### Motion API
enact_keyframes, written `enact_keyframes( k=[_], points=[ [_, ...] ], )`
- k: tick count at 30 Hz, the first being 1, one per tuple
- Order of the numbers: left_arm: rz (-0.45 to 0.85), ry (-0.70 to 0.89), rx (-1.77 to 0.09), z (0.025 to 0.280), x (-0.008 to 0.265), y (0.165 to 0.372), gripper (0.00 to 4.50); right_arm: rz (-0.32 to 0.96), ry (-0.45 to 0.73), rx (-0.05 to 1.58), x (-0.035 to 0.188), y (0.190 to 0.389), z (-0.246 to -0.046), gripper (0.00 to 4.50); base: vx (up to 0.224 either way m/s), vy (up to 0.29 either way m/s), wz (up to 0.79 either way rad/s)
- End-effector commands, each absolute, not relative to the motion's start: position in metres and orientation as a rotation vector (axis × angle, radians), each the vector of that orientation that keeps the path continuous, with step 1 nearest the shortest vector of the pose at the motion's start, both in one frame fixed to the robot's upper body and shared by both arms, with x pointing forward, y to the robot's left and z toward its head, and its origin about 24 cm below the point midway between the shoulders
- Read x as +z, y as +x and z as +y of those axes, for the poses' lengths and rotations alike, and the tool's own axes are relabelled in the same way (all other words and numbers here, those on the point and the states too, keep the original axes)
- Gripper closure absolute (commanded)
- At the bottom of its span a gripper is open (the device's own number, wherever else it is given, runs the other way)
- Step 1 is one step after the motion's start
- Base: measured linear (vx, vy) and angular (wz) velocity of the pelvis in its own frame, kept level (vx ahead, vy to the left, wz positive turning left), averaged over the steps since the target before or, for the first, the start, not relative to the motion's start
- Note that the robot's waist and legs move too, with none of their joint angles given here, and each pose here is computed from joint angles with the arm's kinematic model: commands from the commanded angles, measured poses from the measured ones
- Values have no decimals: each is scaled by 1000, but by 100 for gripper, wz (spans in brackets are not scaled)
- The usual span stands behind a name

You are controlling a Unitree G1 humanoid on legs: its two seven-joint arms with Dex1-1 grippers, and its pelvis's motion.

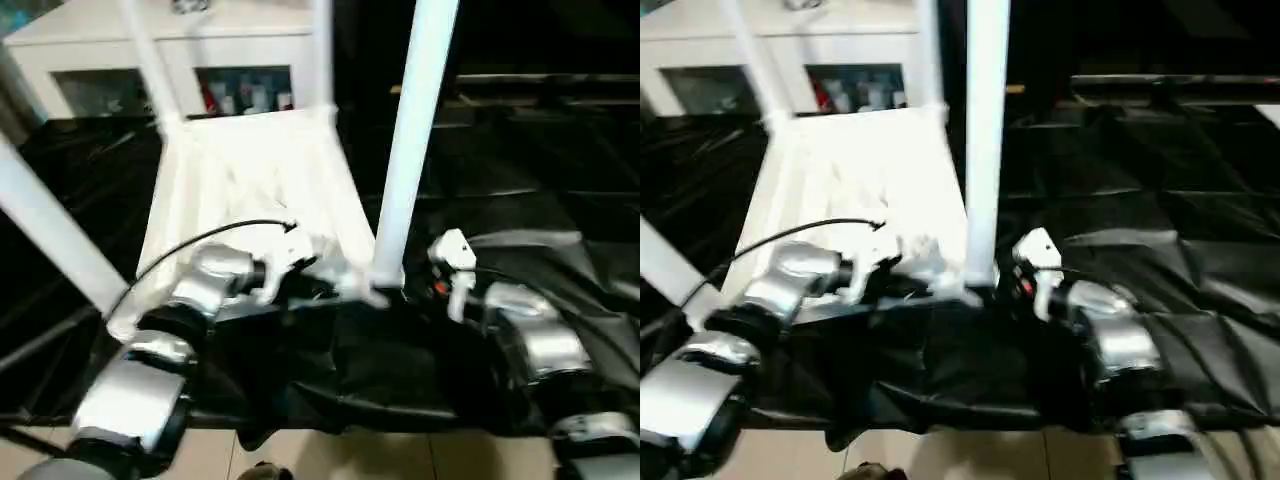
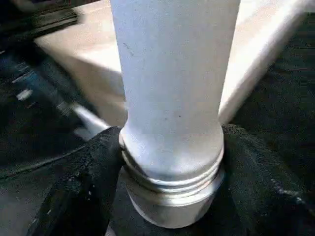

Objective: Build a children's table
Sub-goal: Rotate leg to tighten

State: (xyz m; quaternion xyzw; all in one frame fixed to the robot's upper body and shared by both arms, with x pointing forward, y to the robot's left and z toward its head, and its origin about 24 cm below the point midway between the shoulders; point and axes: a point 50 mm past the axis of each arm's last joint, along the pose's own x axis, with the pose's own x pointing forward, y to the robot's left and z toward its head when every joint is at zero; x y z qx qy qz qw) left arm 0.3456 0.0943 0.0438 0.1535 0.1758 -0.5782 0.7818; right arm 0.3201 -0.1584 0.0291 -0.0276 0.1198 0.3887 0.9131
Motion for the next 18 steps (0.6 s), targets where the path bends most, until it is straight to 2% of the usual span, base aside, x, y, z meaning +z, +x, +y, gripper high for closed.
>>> enact_keyframes(
  k=[1,4,6,11,12,14,18],
  points=[
    [302,300,-1255,55,52,346,450,362,35,660,1,316,-141,173,0,0,0],
    [288,315,-1208,34,50,345,450,363,65,544,-3,320,-126,173,0,0,0],
    [283,332,-1199,28,49,343,450,362,65,524,-3,322,-119,173,0,0,0],
    [270,354,-1215,14,45,337,450,300,34,571,6,326,-94,173,0,0,0],
    [267,346,-1226,14,45,336,450,277,34,588,9,326,-93,173,0,0,0],
    [267,339,-1232,15,45,336,450,258,41,602,11,326,-93,118,0,0,0],
    [264,323,-1291,36,49,339,450,200,-17,772,23,323,-107,94,0,0,0]
  ],
)
